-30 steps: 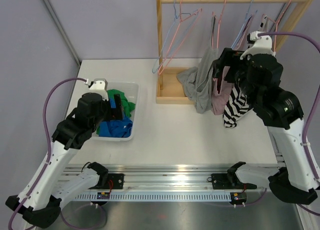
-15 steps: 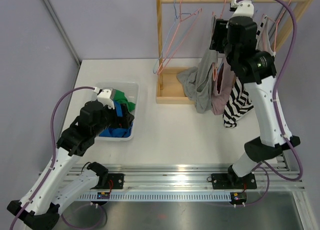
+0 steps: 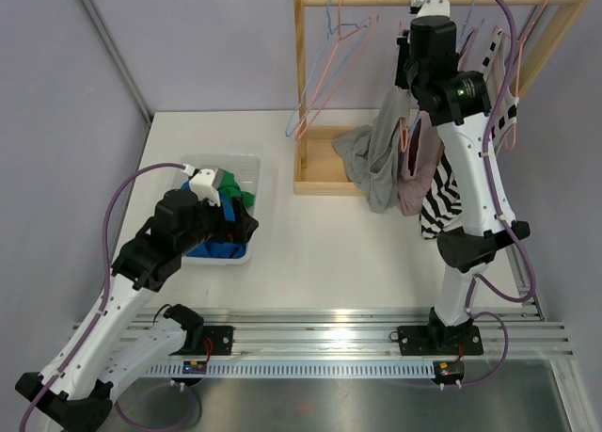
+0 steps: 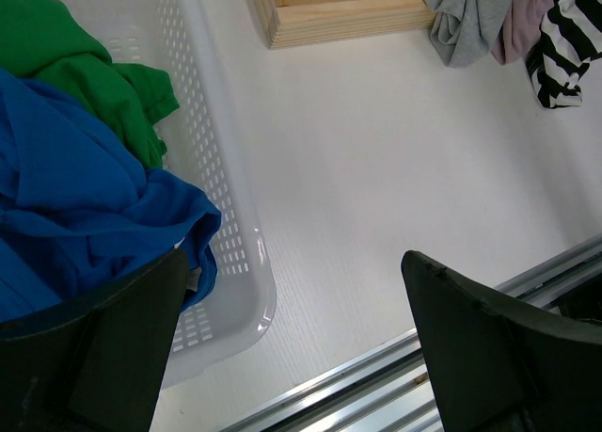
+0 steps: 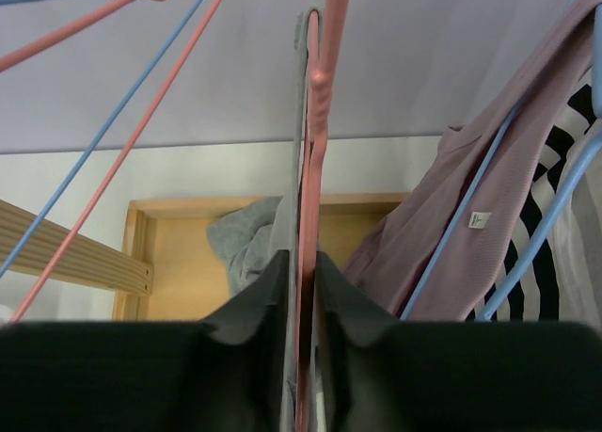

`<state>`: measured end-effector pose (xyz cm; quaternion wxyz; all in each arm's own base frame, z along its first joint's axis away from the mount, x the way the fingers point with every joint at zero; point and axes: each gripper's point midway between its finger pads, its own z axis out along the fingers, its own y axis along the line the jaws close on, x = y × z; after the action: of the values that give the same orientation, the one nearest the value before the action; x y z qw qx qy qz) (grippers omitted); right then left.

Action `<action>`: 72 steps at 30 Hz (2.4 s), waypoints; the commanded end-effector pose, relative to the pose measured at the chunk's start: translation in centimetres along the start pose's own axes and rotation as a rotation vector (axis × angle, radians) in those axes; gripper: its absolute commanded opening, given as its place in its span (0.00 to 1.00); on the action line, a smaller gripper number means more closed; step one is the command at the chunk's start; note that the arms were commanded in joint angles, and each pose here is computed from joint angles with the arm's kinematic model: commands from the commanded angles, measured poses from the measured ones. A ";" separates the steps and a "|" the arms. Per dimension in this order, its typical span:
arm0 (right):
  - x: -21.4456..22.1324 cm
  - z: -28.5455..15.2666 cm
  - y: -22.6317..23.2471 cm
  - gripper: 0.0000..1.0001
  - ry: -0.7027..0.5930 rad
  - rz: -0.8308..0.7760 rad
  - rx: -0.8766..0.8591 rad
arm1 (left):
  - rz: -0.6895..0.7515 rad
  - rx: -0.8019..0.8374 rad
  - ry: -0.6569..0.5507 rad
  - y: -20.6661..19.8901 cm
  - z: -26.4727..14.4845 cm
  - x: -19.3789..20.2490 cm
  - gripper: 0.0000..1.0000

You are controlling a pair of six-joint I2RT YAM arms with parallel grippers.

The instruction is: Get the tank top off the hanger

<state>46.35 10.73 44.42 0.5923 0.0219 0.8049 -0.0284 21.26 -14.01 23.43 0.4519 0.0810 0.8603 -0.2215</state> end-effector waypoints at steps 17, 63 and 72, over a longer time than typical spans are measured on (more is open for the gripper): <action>-7.7 -7.1 0.0 0.00 -0.239 0.126 -0.163 | -0.002 0.043 -0.069 -1.0 -0.3 -1.9 0.99; 19.5 -32.7 5.0 0.00 0.172 0.213 -1.190 | 0.142 0.286 -0.344 -18.4 0.1 -6.8 0.77; 19.5 -31.7 4.8 0.00 0.168 0.208 -1.146 | 0.168 0.275 -0.311 -18.7 1.4 -5.6 0.27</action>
<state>10.41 17.65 33.99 0.4262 -0.2147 0.7453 0.4656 18.73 -30.65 31.93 0.5616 0.1958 0.7453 -0.3014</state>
